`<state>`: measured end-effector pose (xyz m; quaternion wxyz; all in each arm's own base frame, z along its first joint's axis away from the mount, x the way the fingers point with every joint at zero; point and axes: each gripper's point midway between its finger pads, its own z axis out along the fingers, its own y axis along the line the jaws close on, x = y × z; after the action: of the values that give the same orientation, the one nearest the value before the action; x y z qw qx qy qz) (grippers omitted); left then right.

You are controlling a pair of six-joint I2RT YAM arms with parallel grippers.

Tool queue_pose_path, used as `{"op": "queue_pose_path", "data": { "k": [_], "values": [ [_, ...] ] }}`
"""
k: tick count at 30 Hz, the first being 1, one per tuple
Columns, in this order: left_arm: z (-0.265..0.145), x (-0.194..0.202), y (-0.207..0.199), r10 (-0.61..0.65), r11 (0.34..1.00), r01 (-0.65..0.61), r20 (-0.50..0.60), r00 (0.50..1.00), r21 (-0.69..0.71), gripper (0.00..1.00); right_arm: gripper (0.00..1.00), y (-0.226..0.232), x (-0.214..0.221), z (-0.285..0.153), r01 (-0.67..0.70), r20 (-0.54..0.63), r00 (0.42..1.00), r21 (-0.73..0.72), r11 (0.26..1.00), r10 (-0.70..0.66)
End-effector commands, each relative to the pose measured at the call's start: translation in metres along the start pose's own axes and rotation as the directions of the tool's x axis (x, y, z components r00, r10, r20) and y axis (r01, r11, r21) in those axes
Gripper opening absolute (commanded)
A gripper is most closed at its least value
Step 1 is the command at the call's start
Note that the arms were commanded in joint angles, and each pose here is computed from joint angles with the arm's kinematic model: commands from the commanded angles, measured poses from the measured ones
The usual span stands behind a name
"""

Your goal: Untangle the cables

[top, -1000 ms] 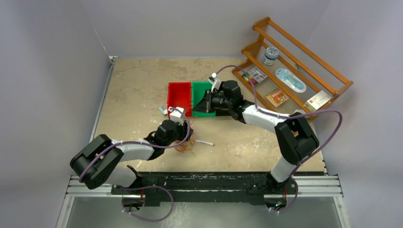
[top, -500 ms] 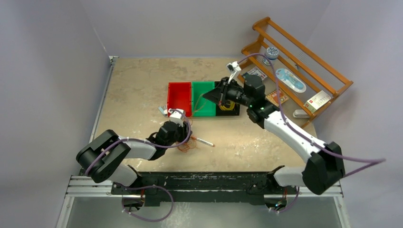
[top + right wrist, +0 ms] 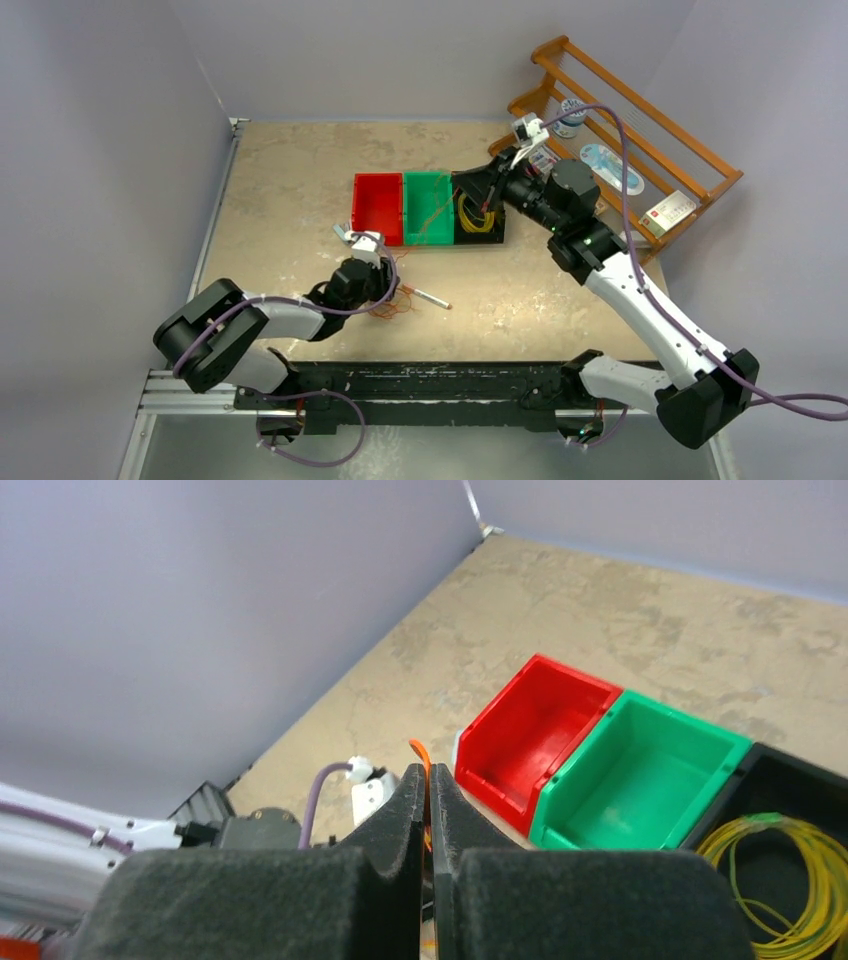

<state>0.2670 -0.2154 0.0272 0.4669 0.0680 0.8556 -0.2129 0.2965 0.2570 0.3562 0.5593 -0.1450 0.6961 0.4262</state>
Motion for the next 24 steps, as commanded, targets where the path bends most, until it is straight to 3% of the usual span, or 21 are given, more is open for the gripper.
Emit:
{"op": "queue_pose_path", "data": {
  "k": [1,18,24],
  "values": [
    [-0.006,0.005,0.006,-0.007,1.000,0.007,-0.009,1.000,-0.024,0.41,0.00,0.013,-0.073,-0.016,0.106,0.195,0.974,0.059,0.993,-0.116],
    [-0.018,0.005,0.016,-0.033,0.998,0.034,0.032,0.999,-0.050,0.45,0.00,0.014,-0.163,-0.028,0.208,0.329,0.901,0.247,0.946,-0.284],
    [-0.021,-0.008,0.014,-0.043,0.998,0.046,0.065,0.997,-0.053,0.46,0.00,0.014,-0.168,-0.014,0.235,0.313,0.900,0.236,0.943,-0.303]
  ]
}}
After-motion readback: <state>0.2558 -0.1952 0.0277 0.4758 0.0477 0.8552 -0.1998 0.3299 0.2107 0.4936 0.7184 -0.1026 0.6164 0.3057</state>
